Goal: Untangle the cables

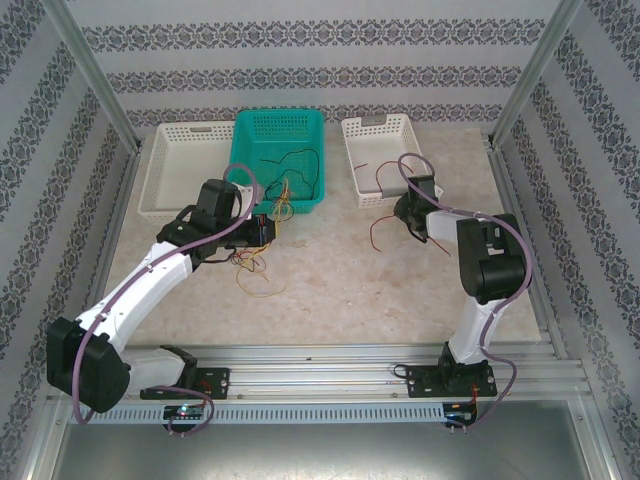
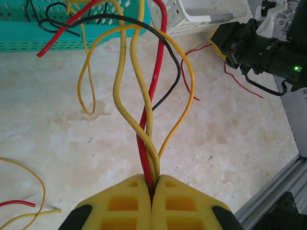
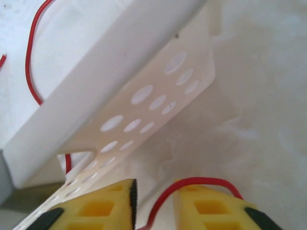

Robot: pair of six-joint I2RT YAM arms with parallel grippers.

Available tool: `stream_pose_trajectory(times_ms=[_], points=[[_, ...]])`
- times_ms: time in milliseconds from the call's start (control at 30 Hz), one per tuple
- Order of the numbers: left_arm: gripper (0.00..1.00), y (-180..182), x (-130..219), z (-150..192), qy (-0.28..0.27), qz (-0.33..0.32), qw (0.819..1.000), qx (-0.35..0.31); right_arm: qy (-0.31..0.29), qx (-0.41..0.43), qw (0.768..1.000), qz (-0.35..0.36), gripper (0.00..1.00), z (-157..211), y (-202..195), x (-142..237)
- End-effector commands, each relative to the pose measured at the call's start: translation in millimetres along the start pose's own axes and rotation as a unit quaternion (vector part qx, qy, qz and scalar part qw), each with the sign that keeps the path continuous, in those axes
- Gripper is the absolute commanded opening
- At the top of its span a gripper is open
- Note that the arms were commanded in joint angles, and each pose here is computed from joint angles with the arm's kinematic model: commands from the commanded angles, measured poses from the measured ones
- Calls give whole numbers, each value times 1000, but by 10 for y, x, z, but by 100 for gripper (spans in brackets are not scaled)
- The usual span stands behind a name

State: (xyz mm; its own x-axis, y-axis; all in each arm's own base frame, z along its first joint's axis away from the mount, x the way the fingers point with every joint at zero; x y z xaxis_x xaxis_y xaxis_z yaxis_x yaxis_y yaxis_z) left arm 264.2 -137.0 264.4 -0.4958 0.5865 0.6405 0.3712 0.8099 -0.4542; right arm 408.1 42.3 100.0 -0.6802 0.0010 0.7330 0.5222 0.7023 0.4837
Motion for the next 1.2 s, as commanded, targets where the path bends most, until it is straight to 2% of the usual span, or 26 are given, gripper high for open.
stream_pose_trajectory(times_ms=[0,167,367,500,667,833,1067,1167], points=[[0,-42,25,-41,0,-2,1000,-16,-20,-5,1000,10,23,-10,-32,-66],[0,-36,25,-44,0,-4,1000,-17,-23,-6,1000,15,17,-19,-24,-73],[0,-32,12,-31,4,-3,1000,-17,-23,-7,1000,16,0,6,-46,-42],[0,-41,18,-36,3,1,1000,-16,-24,-15,1000,13,0,55,-113,87],[0,-52,18,-36,2,7,1000,-15,-50,-16,999,-6,0,110,-178,475],[0,-62,17,-38,2,13,1000,-12,-80,8,996,-41,0,74,-61,968],[0,-73,5,-38,3,22,1000,-8,-126,61,984,-113,0,-78,435,1672],[0,-73,-4,-35,4,24,1000,-7,-118,73,977,-162,0,-204,759,1871]])
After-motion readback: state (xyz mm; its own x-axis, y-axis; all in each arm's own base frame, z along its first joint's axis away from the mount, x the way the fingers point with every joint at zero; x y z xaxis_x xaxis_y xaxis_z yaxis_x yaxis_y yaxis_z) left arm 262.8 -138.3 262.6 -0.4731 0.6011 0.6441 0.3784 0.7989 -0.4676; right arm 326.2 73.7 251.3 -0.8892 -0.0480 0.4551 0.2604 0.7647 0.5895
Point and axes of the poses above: each hand's point on the last joint's axis, 136 mm out from that joint toward the fingers, its own x axis back along the fingers, its own y axis along the line the jaws close on, z = x × y, the point moved 9 cm from there along x, back along the fingers, and after that the axes turned 7 degrees about -x, right-handed, at the moved point
